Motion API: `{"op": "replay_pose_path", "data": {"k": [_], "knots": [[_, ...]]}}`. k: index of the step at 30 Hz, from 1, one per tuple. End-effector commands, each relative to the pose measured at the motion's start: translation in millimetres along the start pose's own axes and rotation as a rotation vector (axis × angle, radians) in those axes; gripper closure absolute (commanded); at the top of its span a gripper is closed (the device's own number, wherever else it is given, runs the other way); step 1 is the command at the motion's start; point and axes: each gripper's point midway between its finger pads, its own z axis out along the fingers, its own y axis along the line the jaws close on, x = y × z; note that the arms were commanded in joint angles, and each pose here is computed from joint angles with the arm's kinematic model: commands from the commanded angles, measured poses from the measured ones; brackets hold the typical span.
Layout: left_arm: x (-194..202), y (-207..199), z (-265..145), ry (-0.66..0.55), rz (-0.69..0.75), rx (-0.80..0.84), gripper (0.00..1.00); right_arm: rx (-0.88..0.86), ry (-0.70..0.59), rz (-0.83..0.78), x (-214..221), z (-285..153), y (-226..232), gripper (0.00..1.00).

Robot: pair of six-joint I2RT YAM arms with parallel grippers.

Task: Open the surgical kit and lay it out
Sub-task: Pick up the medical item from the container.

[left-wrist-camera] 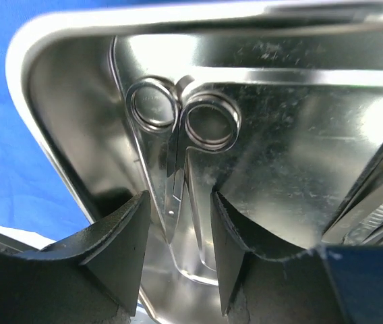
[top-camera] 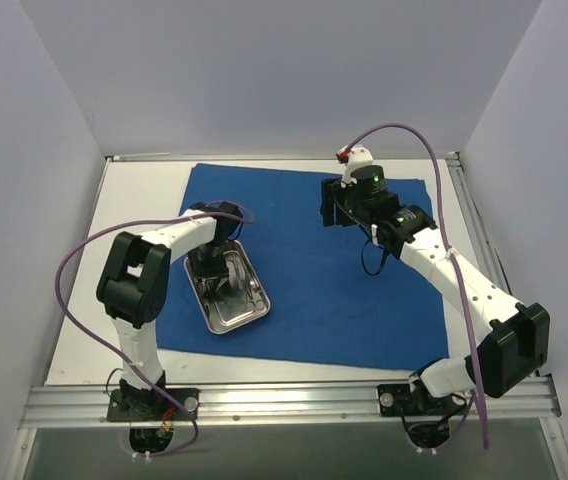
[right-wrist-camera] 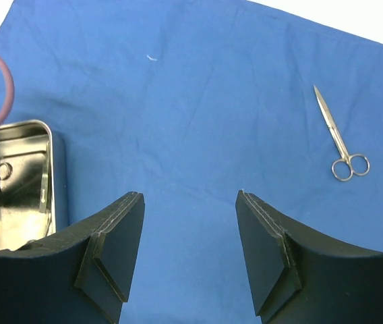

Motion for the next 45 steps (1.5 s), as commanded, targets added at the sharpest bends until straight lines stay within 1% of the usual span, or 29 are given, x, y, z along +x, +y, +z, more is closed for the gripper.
{"op": "replay_pose_path", "data": {"k": [1, 5, 7, 12, 16, 20, 23, 24, 29, 32, 36, 37, 40, 42, 43, 45], "knots": [[-15, -3, 0, -0.022, -0.006, 0.013, 0.50, -0.008, -0.064, -0.005, -14, -13, 0, 0.43], [-18, -5, 9, 0.012, 0.002, 0.041, 0.47, 0.017, -0.085, -0.009, -19, -20, -5, 0.43], [-16, -9, 13, 0.049, 0.012, 0.088, 0.47, 0.027, -0.088, -0.012, -20, -22, -7, 0.43], [-14, -20, 19, 0.073, 0.034, 0.175, 0.46, 0.037, -0.092, -0.011, -21, -22, -9, 0.43], [-6, -21, 31, 0.104, 0.047, 0.206, 0.49, 0.044, -0.090, -0.012, -20, -22, -10, 0.43], [-3, -29, 37, 0.125, 0.056, 0.273, 0.52, 0.055, -0.103, -0.009, -22, -26, -13, 0.43], [-4, -26, 43, 0.130, 0.059, 0.279, 0.52, 0.060, -0.114, -0.009, -25, -29, -14, 0.43], [-2, -30, 42, 0.148, 0.058, 0.308, 0.52, 0.060, -0.114, -0.009, -25, -30, -14, 0.43], [2, -37, 47, 0.180, 0.064, 0.329, 0.53, 0.056, -0.123, -0.004, -27, -33, -14, 0.43], [1, -46, 45, 0.178, 0.076, 0.370, 0.60, 0.053, -0.114, 0.000, -23, -31, -13, 0.43], [4, -48, 46, 0.185, 0.086, 0.369, 0.67, 0.052, -0.119, 0.001, -26, -33, -13, 0.43], [5, -47, 48, 0.188, 0.086, 0.364, 0.73, 0.053, -0.127, 0.004, -27, -35, -13, 0.43], [6, -48, 49, 0.184, 0.086, 0.364, 0.80, 0.049, -0.130, 0.002, -28, -35, -12, 0.43], [6, -46, 51, 0.179, 0.087, 0.356, 0.94, 0.050, -0.130, 0.003, -28, -35, -13, 0.43], [5, -45, 51, 0.174, 0.087, 0.349, 0.97, 0.046, -0.125, 0.004, -26, -33, -11, 0.43], [3, -41, 50, 0.159, 0.086, 0.331, 0.98, 0.036, -0.117, 0.013, -23, -30, -10, 0.43]]}}
